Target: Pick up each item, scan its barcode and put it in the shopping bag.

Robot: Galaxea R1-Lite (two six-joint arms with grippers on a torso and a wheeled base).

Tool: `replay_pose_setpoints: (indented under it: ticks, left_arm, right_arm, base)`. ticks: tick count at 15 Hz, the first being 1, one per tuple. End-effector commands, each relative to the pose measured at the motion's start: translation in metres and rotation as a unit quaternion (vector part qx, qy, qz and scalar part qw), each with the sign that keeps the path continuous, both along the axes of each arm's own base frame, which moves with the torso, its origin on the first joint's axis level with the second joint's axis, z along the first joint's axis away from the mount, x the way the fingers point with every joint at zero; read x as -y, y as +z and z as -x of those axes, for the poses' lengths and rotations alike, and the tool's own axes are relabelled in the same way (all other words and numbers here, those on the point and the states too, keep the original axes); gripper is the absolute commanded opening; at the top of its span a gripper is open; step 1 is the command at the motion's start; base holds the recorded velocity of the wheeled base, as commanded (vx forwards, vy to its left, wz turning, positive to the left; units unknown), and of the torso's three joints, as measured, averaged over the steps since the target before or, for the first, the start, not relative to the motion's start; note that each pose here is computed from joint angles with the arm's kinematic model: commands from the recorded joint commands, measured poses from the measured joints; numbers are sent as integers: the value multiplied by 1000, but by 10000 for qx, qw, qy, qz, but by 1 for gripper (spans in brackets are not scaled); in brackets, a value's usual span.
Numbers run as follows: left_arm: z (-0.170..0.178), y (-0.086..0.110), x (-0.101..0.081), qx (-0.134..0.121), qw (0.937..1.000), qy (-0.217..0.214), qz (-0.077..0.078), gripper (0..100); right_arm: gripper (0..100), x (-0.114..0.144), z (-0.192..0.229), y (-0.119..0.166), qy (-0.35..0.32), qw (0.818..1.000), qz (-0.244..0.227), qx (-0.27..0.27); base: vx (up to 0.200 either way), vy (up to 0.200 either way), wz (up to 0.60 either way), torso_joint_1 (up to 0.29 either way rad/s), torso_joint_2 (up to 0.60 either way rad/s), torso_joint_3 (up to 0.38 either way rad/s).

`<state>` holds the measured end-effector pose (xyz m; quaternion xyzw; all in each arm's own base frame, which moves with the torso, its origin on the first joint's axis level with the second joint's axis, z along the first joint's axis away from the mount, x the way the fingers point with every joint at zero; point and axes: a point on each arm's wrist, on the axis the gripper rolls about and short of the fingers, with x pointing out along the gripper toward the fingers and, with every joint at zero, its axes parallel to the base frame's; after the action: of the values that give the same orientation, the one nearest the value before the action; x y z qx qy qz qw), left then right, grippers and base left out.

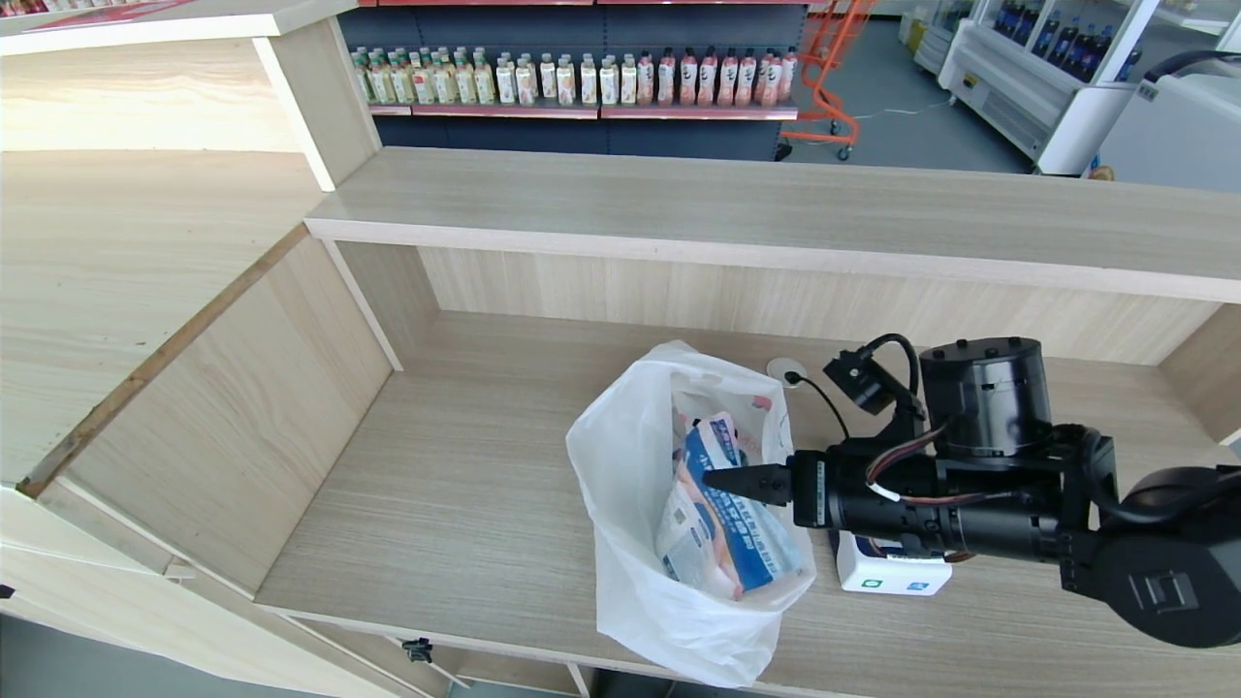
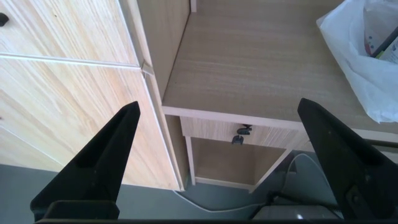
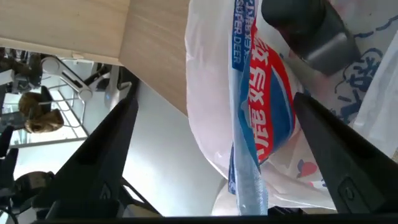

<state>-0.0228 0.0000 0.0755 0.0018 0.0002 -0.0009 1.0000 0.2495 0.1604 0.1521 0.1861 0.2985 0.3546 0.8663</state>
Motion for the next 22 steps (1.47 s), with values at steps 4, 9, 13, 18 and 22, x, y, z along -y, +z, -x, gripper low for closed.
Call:
replay_pose_setpoints:
  ticks: [4,9,13,18,22]
  left_arm:
    - [0,0,0,2,10000,1,3,100]
    - [0,0,0,2,10000,1,-5,100]
    - [0,0,0,2,10000,1,3,100]
    - [0,0,0,2,10000,1,3,100]
    - [0,0,0,2,10000,1,3,100]
  right_arm:
    - [100,13,22,51,-115,9965,-681,477]
    - [100,123,106,49,-1579,9536,1526,2061]
    - [100,158,205,-30,-3147,9035,2096,2020]
    - [100,160,274,-73,-3601,8725,2046,2592]
    - [100,162,276,-73,-3901,8635,1772,2662]
  base:
    - [0,0,0,0,0,0]
    - [0,0,0,0,0,0]
    - [0,0,0,0,0,0]
    - [0,0,0,0,0,0]
    - [0,0,0,0,0,0]
